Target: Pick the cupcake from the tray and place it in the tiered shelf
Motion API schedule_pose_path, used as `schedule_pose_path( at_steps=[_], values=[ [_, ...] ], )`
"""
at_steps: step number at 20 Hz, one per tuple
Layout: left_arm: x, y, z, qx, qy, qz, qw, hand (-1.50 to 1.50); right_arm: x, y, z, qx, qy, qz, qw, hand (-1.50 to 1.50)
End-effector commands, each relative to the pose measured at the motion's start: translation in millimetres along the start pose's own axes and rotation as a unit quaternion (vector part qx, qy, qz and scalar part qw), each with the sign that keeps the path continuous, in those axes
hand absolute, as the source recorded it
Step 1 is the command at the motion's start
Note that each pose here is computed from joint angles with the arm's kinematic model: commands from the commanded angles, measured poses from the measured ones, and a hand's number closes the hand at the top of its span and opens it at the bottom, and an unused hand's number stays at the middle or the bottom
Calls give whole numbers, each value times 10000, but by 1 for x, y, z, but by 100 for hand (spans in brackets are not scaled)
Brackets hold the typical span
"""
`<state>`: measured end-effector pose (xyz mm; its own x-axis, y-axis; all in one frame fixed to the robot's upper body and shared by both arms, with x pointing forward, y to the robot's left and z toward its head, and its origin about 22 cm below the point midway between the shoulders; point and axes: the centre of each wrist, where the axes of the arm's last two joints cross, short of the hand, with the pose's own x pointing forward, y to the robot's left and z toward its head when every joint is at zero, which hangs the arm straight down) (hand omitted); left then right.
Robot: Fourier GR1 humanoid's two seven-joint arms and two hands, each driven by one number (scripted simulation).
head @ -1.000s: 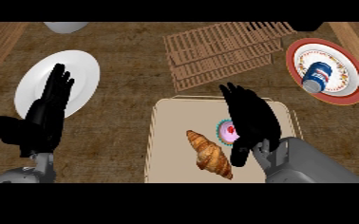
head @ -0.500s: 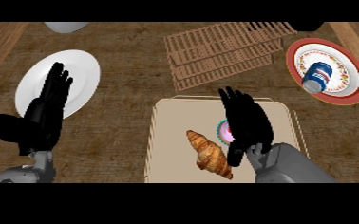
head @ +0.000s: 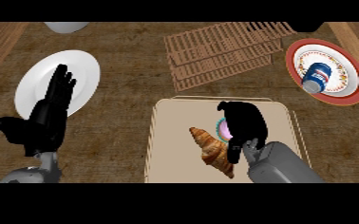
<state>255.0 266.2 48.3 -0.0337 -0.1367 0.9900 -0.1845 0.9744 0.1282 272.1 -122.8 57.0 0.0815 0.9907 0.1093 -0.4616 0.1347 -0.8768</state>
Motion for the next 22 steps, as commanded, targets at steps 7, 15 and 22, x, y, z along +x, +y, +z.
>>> schedule_pose_path(
  at_steps=[7, 15, 22],
  values=[
    [15, -5, 1, -1, -14, -31, 10000, 0, 3, 23, -13, -557, -335, 745, 9951, 150],
    [0, 1, -9, 21, 106, 20, 9999, 0, 8, 32, 16, -435, -1346, 350, 9893, 150],
    [11, 9, 9, -15, 0, 55, 10000, 0, 14, -8, 77, -527, -1876, -547, 9793, 150]
  ],
)
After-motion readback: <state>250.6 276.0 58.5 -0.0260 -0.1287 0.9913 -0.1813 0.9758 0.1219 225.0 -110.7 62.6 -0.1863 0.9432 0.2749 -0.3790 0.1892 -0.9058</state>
